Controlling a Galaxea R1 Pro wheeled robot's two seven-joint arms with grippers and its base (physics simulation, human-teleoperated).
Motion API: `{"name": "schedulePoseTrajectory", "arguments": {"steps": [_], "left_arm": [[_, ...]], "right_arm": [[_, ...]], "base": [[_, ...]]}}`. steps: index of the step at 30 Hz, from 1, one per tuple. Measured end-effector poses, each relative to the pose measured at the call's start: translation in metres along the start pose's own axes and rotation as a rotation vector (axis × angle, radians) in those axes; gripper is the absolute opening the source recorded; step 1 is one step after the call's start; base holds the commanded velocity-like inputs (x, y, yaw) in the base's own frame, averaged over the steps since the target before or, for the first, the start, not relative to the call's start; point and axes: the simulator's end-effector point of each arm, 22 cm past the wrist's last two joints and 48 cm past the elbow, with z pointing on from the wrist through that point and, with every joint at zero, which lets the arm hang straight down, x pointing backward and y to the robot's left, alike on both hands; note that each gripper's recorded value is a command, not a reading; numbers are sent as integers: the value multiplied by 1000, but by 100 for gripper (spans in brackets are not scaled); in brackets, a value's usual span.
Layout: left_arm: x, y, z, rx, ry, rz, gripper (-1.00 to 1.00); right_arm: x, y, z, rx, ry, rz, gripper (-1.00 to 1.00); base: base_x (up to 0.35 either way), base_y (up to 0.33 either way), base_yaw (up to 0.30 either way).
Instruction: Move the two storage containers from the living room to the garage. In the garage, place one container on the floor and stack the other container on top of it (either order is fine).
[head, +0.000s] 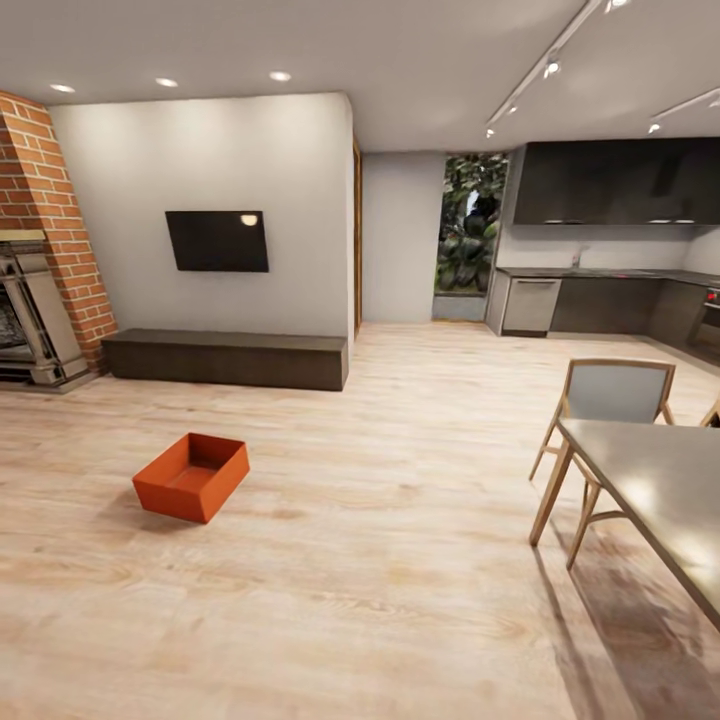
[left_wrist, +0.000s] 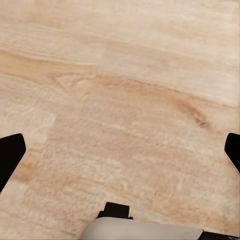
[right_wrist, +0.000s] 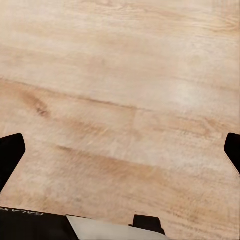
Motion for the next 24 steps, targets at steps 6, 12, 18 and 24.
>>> {"name": "schedulePoseTrajectory", "arguments": {"steps": [6,12,18,24], "left_arm": [[0,0,0,0,1,0,100],[0,0,0,0,0,0,100],[0,0,0,0,0,0,100],[0,0,0,0,0,0,100]], "right_arm": [[0,0,0,0,0,0,100],[0,0,0,0,0,0,100],[0,0,0,0,1,0,100],[0,0,0,0,1,0,100]], "base": [[325,0,0],[325,0,0],[325,0,0],[325,0,0]]}}
